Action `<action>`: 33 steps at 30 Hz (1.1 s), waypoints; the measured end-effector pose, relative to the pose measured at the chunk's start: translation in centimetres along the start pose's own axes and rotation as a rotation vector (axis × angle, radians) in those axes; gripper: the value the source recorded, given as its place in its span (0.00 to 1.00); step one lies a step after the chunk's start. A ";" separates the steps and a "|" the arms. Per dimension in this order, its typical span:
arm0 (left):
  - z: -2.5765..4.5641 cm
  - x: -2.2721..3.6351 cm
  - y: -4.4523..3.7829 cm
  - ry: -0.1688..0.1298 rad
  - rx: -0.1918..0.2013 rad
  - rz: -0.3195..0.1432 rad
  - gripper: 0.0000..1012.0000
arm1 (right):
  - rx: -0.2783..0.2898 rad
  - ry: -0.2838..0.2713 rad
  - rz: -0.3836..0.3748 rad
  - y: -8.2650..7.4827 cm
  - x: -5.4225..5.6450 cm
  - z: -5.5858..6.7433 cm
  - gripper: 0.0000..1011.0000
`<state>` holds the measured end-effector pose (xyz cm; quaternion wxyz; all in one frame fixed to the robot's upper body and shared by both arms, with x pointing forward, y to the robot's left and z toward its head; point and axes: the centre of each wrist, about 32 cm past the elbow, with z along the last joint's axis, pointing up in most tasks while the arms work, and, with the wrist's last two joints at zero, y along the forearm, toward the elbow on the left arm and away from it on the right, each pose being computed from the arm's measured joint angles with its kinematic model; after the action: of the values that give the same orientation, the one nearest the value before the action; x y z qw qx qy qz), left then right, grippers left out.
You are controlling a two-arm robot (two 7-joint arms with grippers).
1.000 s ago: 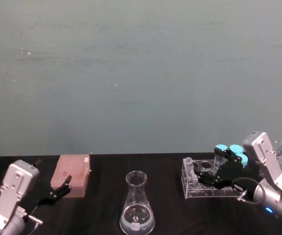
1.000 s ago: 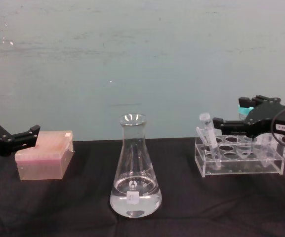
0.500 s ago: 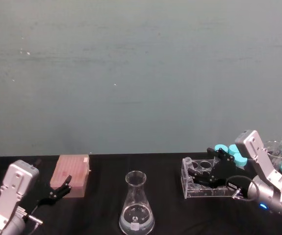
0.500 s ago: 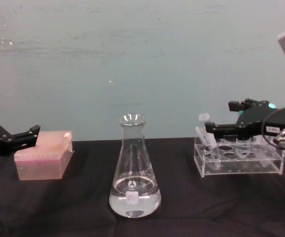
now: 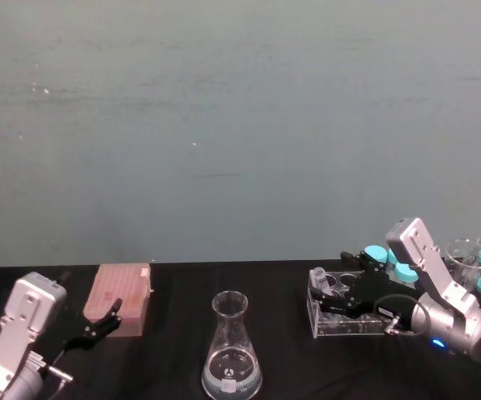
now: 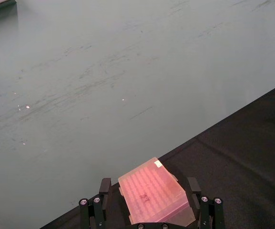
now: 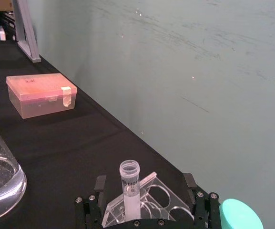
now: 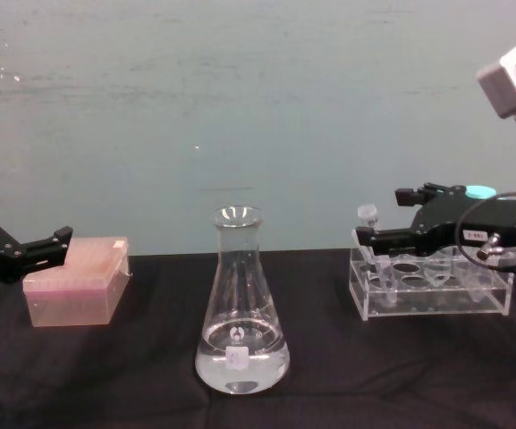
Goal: Pour the liquid from the test tube into the beaker using one hand.
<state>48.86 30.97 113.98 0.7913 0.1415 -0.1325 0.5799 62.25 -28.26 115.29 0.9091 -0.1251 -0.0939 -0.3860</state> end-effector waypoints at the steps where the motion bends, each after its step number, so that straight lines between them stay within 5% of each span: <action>1: 0.00 0.00 0.00 0.000 0.000 0.000 0.99 | 0.001 -0.001 0.004 0.1 0.1 0.0 0.99; 12: 0.00 0.00 0.00 0.000 0.000 0.000 0.99 | -0.005 0.002 0.025 1.0 0.8 -0.5 0.99; 33: 0.00 0.00 0.00 0.000 0.000 0.000 0.99 | -0.018 -0.004 0.042 1.5 0.4 -0.8 0.99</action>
<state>48.86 30.97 113.98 0.7913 0.1415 -0.1325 0.5799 63.67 -27.76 114.43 0.9156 -0.1361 -0.0898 -0.3674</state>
